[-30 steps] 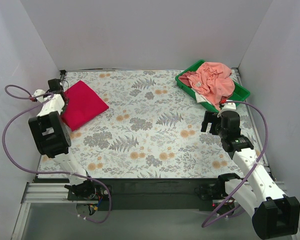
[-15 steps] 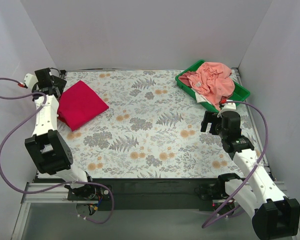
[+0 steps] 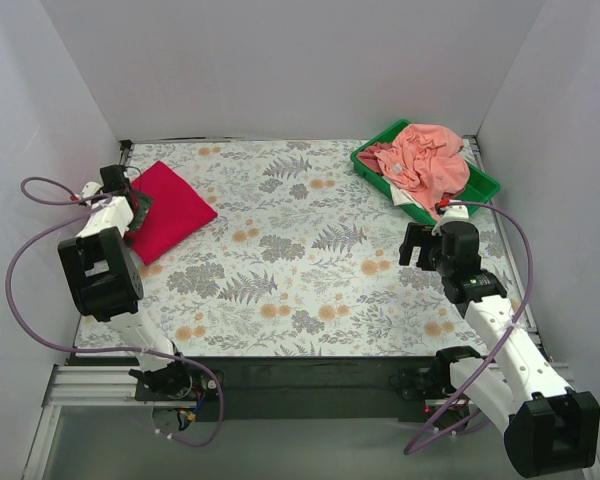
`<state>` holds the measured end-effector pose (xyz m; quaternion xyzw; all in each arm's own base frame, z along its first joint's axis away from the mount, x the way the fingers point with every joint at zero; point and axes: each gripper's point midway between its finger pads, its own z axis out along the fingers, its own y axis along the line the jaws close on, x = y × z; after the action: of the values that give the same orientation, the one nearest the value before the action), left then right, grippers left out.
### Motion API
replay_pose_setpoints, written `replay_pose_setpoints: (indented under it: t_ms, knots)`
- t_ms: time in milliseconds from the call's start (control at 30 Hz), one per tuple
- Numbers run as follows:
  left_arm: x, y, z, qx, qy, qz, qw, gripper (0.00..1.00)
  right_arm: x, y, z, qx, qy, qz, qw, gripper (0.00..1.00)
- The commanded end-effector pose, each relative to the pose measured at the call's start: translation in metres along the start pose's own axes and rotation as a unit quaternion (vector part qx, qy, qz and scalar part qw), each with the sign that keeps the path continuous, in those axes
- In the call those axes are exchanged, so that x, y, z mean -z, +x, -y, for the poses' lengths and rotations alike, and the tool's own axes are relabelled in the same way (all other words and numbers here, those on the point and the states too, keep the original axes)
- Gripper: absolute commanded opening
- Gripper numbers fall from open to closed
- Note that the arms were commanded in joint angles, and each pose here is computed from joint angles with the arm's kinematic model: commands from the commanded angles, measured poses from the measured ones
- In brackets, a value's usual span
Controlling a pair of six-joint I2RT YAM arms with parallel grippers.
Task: Fold and stack the t-shirts
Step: Neatly place the folded tshirt to the corner, then reset both grippers
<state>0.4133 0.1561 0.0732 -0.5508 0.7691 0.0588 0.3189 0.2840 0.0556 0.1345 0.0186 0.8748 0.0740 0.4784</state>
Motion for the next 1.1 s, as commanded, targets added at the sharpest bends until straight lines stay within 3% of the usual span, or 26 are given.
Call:
replay_pose_setpoints:
  t_ms: [0, 133, 233, 433, 500, 633, 733, 933, 1067]
  knots:
    - [-0.001, -0.020, -0.018, 0.016, -0.036, 0.043, 0.998, 0.93, -0.001, -0.008, -0.003, 0.001, -0.007, 0.011, 1.000, 0.98]
    - [-0.001, -0.016, -0.007, 0.013, -0.005, 0.019, 1.000, 0.93, 0.002, -0.012, -0.003, 0.002, -0.009, 0.017, 1.000, 0.98]
    - [0.021, -0.028, 0.009, 0.021, 0.036, 0.025, 0.999, 0.93, 0.004, -0.017, -0.005, 0.002, -0.012, 0.025, 1.000, 0.98]
    - [0.123, -0.057, 0.050, 0.039, 0.183, 0.049, 0.981, 0.94, 0.010, -0.028, -0.007, -0.004, -0.017, 0.043, 0.999, 0.98]
    - [0.153, -0.042, 0.069, 0.016, 0.230, 0.039, 0.972, 0.94, 0.011, -0.030, -0.009, -0.005, -0.022, 0.046, 0.999, 0.98]
    - [0.218, 0.004, 0.099, -0.039, 0.298, 0.051, 0.953, 0.95, 0.014, -0.032, -0.013, -0.012, -0.029, 0.043, 0.999, 0.98]
    - [0.259, 0.087, 0.117, -0.108, 0.365, 0.006, 0.925, 0.95, 0.018, -0.029, -0.014, -0.016, -0.033, 0.039, 0.999, 0.98]
    - [0.268, 0.199, 0.084, -0.200, 0.374, -0.035, 0.905, 0.95, 0.027, -0.017, -0.011, -0.029, -0.032, 0.042, 0.998, 0.98]
    - [0.267, 0.234, 0.054, -0.222, 0.382, -0.050, 0.896, 0.95, 0.029, -0.001, -0.004, -0.045, -0.019, 0.047, 0.998, 0.98]
